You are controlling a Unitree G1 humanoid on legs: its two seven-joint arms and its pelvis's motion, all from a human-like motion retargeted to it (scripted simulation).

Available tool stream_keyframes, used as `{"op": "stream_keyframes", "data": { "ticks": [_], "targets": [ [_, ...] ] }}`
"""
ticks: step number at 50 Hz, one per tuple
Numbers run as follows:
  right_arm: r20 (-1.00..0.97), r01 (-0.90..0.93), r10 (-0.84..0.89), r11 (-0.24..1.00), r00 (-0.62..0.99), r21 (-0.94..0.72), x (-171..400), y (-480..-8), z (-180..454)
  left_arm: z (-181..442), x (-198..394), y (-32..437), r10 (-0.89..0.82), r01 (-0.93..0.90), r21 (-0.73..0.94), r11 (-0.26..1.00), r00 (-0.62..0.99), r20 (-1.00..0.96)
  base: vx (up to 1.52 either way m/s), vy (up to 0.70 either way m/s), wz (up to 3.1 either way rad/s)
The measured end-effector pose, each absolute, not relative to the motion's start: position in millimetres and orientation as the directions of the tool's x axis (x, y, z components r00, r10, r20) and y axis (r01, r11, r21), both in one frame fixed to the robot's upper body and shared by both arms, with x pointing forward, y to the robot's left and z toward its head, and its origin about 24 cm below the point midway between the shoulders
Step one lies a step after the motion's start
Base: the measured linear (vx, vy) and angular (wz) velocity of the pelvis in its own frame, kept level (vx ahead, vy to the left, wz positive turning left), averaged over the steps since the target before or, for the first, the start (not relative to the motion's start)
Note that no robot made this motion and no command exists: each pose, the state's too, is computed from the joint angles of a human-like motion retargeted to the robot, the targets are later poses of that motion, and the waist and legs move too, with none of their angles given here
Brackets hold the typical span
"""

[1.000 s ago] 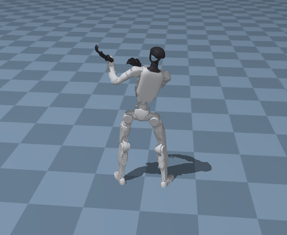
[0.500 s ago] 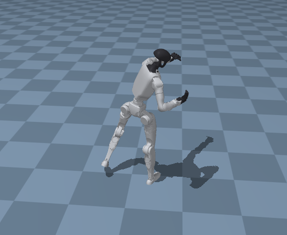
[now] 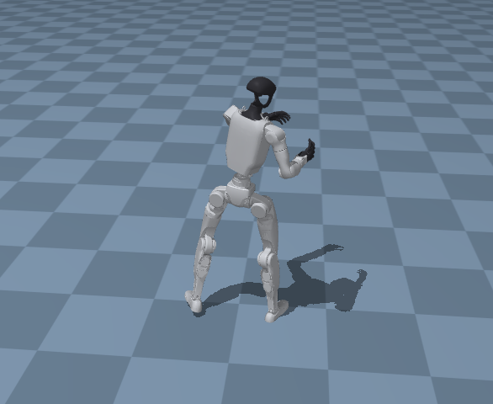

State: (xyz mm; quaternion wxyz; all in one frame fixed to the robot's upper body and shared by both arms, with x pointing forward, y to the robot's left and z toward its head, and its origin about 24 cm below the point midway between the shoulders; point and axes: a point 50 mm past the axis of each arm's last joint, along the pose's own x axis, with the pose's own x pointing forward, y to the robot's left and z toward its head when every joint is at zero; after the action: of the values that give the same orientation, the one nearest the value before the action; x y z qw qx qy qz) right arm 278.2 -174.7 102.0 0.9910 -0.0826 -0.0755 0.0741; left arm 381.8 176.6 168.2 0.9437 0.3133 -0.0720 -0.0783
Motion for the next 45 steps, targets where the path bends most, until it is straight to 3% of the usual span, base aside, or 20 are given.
{"op": "stream_keyframes", "data": {
  "ticks": [5,9,13,19,27,31,33,38,40,45],
  "targets": [
    [0.144,-0.182,0.21,0.965,0.967,-0.19,286.3,-160.1,105.8,137.4,360.4,152.4,-0.318,0.3,0.259,0.918,0.947,0.033,-0.1,0.32,1.25],
    [0.135,-0.208,0.238,0.957,0.962,-0.204,288.4,-148.5,103.0,99.7,339.7,140.9,-0.258,0.258,-0.149,0.955,0.966,0.019,-0.06,0.33,0.96],
    [0.111,-0.271,0.302,0.935,0.947,-0.229,288.5,-130.7,98.2,57.0,313.4,146.1,-0.158,0.104,-0.5,0.86,0.985,-0.066,-0.02,0.32,0.87],
    [0.111,-0.405,0.453,0.864,0.885,-0.297,289.8,-86.2,100.6,14.5,275.8,182.0,0.014,-0.139,-0.733,0.666,0.985,-0.174,0.03,0.25,1.07],
    [0.152,-0.573,0.715,0.652,0.682,-0.496,288.3,-3.3,131.2,4.4,245.8,242.4,0.267,-0.264,-0.867,0.422,0.95,-0.159,0.08,0.15,1.48],
    [0.194,-0.558,0.806,0.54,0.56,-0.631,280.7,32.7,154.0,9.8,235.3,267.5,0.383,-0.249,-0.904,0.348,0.918,-0.105,0.07,0.08,1.44],
    [0.199,-0.53,0.838,0.487,0.509,-0.694,276.7,46.8,163.6,11.2,230.7,275.4,0.443,-0.229,-0.943,0.243,0.891,-0.102,0.06,0.05,1.26],
    [0.201,-0.479,0.901,0.381,0.385,-0.791,267.8,71.3,187.8,11.7,222.2,288.6,0.518,-0.218,-0.939,0.266,0.854,-0.052,0.04,0.02,1.04],
    [0.196,-0.484,0.914,0.36,0.356,-0.798,264.1,78.8,193.5,9.4,220.2,289.9,0.552,-0.19,-0.969,0.156,0.831,-0.074,0.02,0.0,0.79],
    [0.135,-0.462,0.96,0.238,0.245,-0.854,252.7,94.2,206.4,-1.9,207.7,293.4,0.603,-0.207,-0.972,0.112,0.792,-0.099,0.01,-0.02,0.53]
  ]
}}
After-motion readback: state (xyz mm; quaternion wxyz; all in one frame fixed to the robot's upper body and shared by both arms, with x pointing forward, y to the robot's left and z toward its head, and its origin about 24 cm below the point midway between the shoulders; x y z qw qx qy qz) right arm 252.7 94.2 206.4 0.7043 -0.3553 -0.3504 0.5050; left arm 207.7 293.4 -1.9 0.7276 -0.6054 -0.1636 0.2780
